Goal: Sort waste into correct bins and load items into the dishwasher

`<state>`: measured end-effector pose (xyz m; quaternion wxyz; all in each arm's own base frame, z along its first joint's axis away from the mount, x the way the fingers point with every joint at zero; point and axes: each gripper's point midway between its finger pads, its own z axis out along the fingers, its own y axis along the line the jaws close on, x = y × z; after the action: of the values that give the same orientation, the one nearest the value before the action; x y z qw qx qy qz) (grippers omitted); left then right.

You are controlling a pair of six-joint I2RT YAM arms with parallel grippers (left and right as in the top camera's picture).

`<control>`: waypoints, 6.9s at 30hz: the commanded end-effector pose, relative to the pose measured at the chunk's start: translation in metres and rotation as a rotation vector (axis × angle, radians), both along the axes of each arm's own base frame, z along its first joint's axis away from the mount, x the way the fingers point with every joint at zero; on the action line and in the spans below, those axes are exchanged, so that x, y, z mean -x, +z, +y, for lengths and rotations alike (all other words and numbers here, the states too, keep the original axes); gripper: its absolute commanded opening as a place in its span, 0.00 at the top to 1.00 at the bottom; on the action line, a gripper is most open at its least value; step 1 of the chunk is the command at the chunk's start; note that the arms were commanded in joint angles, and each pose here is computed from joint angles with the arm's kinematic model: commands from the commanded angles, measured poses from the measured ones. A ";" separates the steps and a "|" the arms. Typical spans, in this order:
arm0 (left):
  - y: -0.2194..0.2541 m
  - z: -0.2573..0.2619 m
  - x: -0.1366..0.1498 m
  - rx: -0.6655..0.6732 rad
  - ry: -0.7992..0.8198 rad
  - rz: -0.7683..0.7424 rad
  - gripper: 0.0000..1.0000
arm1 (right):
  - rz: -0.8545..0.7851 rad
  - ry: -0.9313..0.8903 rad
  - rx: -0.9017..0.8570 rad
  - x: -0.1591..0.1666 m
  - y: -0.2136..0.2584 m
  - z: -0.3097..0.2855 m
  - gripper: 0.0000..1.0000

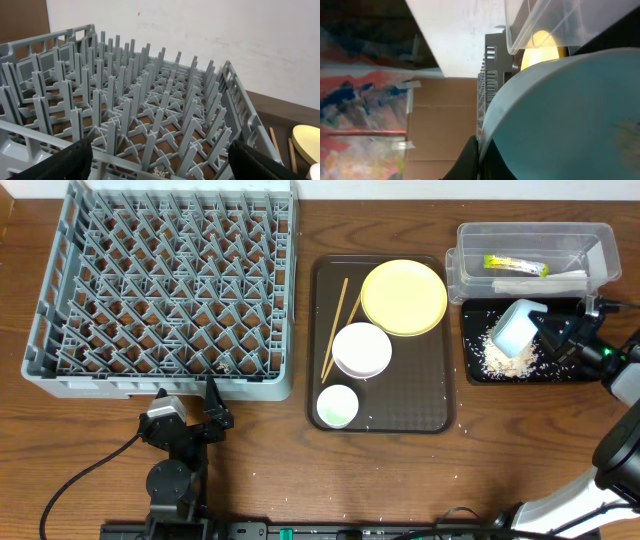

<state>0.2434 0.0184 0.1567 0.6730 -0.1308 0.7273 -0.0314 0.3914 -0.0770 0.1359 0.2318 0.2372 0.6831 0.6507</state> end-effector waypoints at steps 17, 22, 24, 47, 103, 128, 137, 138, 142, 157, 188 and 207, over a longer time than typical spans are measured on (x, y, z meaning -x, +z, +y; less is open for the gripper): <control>-0.017 0.002 0.001 -0.023 0.009 0.053 0.12 | -0.016 0.024 -0.030 0.001 0.015 0.001 0.99; -0.017 0.002 0.001 -0.023 0.009 0.053 0.12 | -0.022 0.041 -0.031 0.003 0.024 0.007 0.99; -0.017 0.002 0.001 -0.023 0.009 0.053 0.12 | -0.034 0.048 -0.022 0.003 0.029 0.010 0.99; -0.017 0.002 0.001 -0.023 0.009 0.053 0.12 | -0.151 0.359 0.391 0.021 0.076 0.240 0.98; -0.017 0.002 0.001 -0.023 0.009 0.053 0.12 | 0.403 0.554 1.420 0.083 -0.061 0.241 0.81; -0.017 0.002 0.001 -0.023 0.009 0.053 0.12 | 0.152 0.424 1.332 0.072 0.027 0.250 0.65; -0.017 0.002 0.001 -0.023 0.009 0.053 0.12 | 0.130 0.464 1.327 0.078 0.026 0.258 0.62; -0.017 0.002 0.001 -0.023 0.009 0.053 0.12 | 0.128 0.470 1.326 0.079 0.025 0.260 0.60; -0.017 0.002 0.001 -0.023 0.009 0.053 0.12 | 0.124 0.522 1.291 0.090 0.022 0.274 0.58; -0.017 0.002 0.001 -0.023 0.009 0.053 0.12 | 0.289 0.787 1.324 0.147 -0.070 0.325 0.67; 0.059 -0.065 -0.017 0.436 -0.309 0.137 0.12 | -0.012 0.481 0.940 0.078 0.078 0.253 0.99; 0.083 -0.188 -0.061 1.337 -0.801 0.911 0.11 | -0.231 0.530 0.647 0.047 0.111 0.279 0.99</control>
<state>0.3257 -0.1515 0.2308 0.1863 -0.1988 0.7780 -0.5661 0.3467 0.1904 0.2441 0.2205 -0.0824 0.8821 0.4081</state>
